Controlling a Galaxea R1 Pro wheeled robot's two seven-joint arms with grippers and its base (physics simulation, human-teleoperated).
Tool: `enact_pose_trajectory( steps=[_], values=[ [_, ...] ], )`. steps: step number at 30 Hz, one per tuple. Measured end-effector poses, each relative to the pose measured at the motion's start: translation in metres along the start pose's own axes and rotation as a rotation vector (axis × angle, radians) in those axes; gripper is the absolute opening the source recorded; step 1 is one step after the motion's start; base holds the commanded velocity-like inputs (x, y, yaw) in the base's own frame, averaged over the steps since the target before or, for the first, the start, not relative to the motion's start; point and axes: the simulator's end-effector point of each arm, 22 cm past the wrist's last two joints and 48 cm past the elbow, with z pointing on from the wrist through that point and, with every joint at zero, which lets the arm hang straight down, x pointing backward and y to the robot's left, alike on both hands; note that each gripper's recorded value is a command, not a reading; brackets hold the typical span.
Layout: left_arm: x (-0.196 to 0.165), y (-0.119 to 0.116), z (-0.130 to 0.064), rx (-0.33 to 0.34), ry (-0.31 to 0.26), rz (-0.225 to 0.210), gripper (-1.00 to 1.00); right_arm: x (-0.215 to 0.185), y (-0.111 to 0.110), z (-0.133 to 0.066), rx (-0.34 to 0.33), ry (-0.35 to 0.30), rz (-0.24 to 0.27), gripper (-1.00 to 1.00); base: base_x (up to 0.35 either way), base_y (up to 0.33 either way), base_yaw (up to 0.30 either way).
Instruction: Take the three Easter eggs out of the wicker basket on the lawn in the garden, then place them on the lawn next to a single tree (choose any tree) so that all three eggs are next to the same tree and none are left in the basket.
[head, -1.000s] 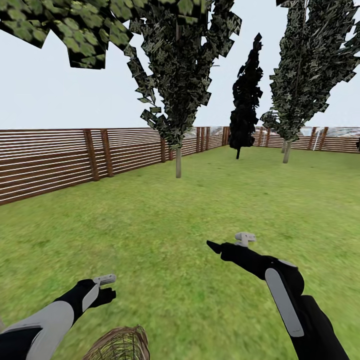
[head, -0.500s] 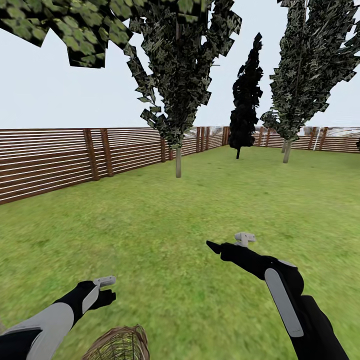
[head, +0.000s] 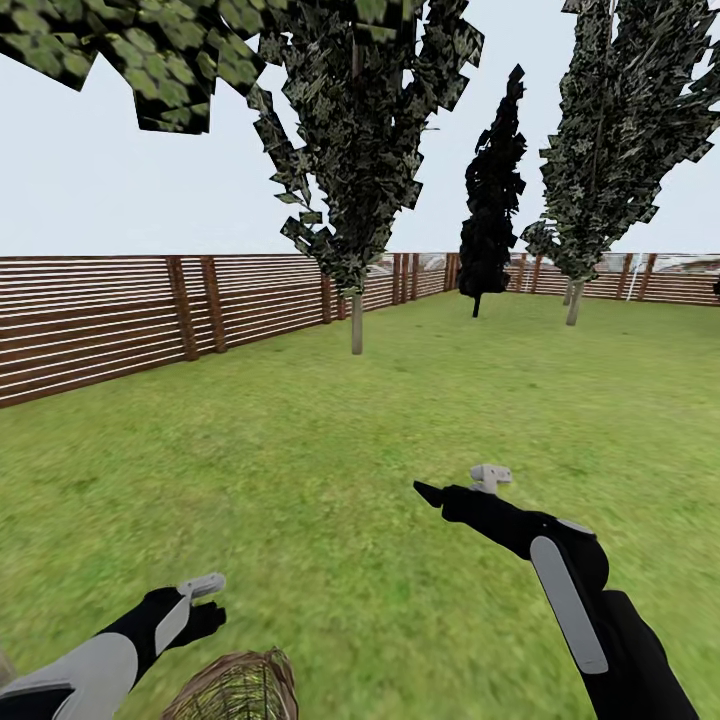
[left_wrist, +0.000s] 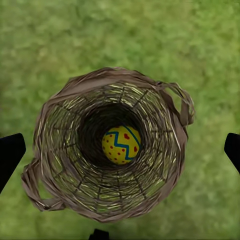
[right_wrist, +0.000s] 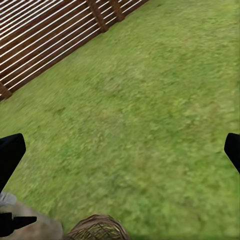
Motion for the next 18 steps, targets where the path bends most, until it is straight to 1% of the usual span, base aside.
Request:
enact_pose_trajectory(
  steps=[5,18],
  values=[
    [0.014,0.003,0.009,-0.005,0.010,-0.002,1.00,0.005,-0.002,0.003,-0.001,0.000,0.001,1.00,0.000,0.000,0.000],
    [0.022,0.003,0.025,-0.005,0.012,-0.002,1.00,0.019,-0.009,0.009,-0.003,0.002,0.001,1.00,0.000,0.000,0.000]
  ],
)
